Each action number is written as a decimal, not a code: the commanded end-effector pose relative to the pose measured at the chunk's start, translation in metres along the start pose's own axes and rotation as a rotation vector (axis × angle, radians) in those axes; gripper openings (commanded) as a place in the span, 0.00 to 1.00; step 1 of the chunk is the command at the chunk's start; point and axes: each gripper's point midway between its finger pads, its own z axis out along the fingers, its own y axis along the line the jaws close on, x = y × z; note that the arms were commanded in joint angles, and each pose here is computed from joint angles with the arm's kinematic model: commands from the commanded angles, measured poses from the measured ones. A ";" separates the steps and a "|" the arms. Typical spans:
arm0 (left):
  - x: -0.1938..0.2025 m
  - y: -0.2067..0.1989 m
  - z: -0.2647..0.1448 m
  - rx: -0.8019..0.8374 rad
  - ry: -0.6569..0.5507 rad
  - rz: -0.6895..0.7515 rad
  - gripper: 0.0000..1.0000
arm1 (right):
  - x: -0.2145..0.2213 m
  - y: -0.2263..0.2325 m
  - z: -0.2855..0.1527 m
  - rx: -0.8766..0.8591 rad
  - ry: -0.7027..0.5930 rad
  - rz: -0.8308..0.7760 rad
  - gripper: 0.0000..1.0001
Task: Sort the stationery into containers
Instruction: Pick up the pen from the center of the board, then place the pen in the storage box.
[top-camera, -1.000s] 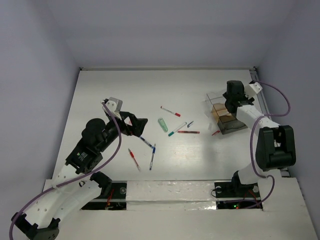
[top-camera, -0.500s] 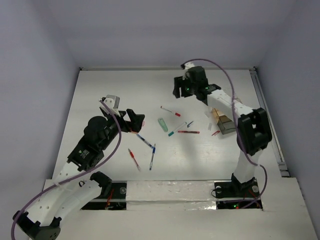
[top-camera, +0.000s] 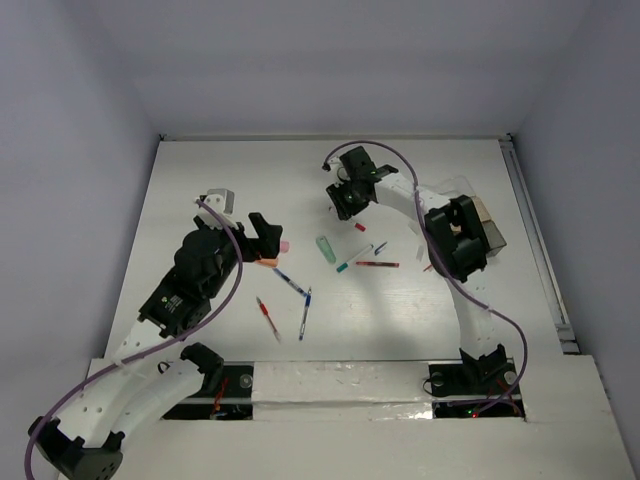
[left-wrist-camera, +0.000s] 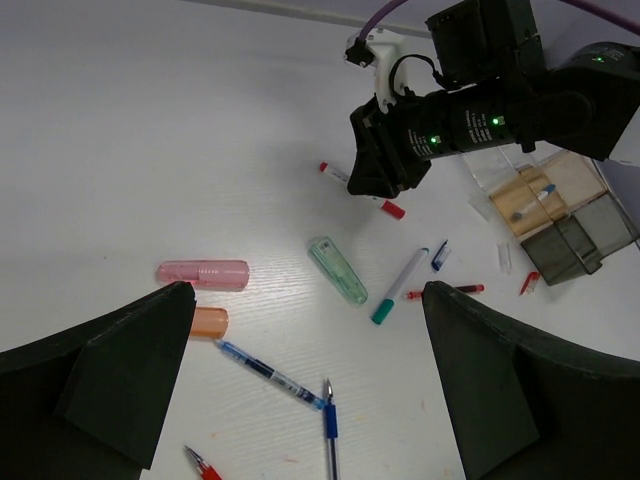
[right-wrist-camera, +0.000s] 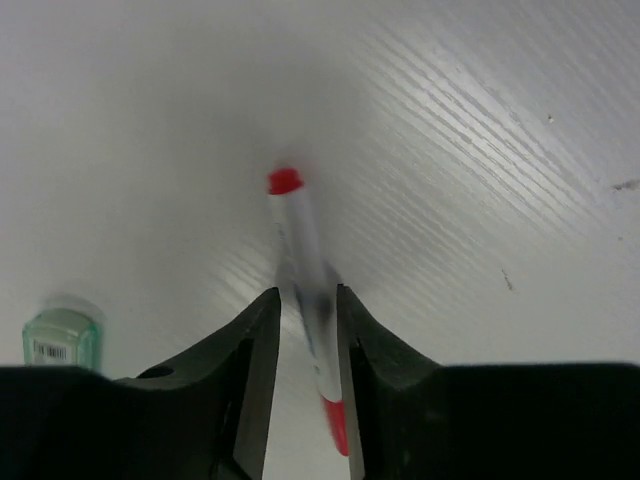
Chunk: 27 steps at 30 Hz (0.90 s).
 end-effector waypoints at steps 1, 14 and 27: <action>-0.011 0.002 0.001 -0.014 -0.036 -0.003 0.96 | 0.008 -0.007 0.008 0.058 0.072 -0.028 0.31; -0.019 0.003 -0.001 0.016 -0.058 0.004 0.96 | -0.081 -0.057 -0.041 0.306 -0.301 0.263 0.00; -0.023 -0.008 -0.009 0.070 -0.074 0.012 0.98 | 0.020 -0.162 -0.217 0.561 -0.881 1.068 0.00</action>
